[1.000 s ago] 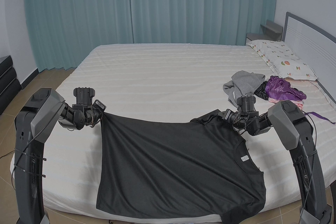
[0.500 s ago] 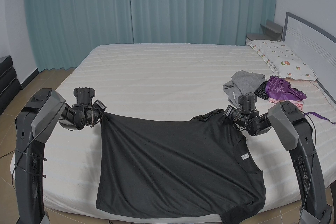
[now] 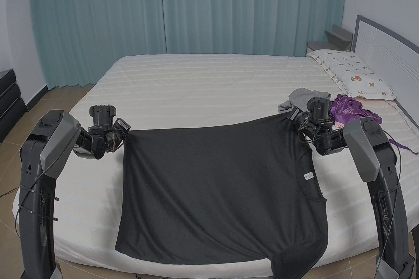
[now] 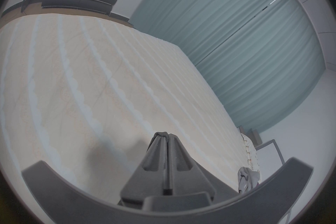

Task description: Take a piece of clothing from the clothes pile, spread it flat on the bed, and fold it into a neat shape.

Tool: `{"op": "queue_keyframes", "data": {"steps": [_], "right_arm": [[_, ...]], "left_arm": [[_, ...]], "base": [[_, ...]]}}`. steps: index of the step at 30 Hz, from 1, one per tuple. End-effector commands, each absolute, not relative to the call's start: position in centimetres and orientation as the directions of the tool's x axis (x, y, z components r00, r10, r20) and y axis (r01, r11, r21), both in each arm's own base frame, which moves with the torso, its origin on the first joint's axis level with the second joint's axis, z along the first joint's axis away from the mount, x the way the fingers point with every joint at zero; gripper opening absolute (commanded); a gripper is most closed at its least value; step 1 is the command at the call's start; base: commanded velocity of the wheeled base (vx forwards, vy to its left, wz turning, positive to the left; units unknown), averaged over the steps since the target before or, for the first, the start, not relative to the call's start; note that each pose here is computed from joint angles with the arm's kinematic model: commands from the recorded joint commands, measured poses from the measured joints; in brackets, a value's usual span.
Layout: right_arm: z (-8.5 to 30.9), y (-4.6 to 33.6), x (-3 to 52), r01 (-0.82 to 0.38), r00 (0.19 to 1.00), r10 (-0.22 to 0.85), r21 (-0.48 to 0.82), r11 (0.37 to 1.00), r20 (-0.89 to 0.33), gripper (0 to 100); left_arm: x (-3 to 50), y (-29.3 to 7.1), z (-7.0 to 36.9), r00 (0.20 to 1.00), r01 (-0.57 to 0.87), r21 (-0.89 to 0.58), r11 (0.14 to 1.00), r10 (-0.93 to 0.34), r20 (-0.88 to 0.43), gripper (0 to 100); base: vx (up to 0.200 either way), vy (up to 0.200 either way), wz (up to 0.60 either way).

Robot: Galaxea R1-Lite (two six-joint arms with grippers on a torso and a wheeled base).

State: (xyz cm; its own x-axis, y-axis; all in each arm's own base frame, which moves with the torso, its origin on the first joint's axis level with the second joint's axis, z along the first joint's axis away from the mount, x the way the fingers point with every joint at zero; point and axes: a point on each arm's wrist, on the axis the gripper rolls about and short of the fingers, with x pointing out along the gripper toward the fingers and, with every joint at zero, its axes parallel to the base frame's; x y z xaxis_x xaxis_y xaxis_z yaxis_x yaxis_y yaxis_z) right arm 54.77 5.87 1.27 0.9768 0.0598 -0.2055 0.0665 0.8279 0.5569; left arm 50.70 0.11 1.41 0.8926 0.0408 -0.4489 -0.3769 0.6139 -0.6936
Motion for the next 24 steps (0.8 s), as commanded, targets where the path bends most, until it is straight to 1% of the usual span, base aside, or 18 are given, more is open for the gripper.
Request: {"op": "queue_keyframes", "data": {"steps": [1,4,9,13,16,19,24], "right_arm": [[2.2,5.6,54.9,0.048,0.985,0.054,0.557,0.829,-0.165,0],[1.8,5.8,55.2,0.036,0.987,0.059,0.557,0.830,-0.151,0],[0.9,6.1,55.6,0.029,0.988,0.062,0.554,0.832,-0.144,0],[-0.5,6.3,55.6,0.034,0.984,0.064,0.535,0.844,-0.163,0],[-2.5,6.7,55.6,0.042,0.978,0.070,0.517,0.855,-0.195,0],[-3.4,7.1,55.5,0.042,0.975,0.077,0.510,0.859,-0.210,0],[-4.7,7.4,55.4,0.050,0.969,0.081,0.505,0.862,-0.233,0]], "left_arm": [[51.0,0.2,0.8,0.900,-0.366,-0.699,0.614,0.041,-0.434,0],[51.6,0.2,0.7,0.916,-0.339,-0.713,0.614,0.043,-0.399,0],[51.7,0.1,-0.1,0.908,-0.351,-0.706,0.615,0.038,-0.418,0],[51.7,0.1,-0.6,0.904,-0.356,-0.703,0.616,0.037,-0.426,0],[51.7,0.1,-1.2,0.899,-0.359,-0.687,0.632,0.035,-0.437,0],[51.8,-0.1,-1.9,0.895,-0.358,-0.672,0.648,0.033,-0.445,0],[51.9,-0.3,-2.0,0.892,-0.356,-0.670,0.652,0.022,-0.452,0]], "base": [[0.000,0.000,0.00],[0.000,0.000,0.00],[0.000,0.000,0.00],[0.000,0.000,0.00],[0.000,0.000,0.00],[0.000,0.000,0.00],[0.000,0.000,0.00]]}}
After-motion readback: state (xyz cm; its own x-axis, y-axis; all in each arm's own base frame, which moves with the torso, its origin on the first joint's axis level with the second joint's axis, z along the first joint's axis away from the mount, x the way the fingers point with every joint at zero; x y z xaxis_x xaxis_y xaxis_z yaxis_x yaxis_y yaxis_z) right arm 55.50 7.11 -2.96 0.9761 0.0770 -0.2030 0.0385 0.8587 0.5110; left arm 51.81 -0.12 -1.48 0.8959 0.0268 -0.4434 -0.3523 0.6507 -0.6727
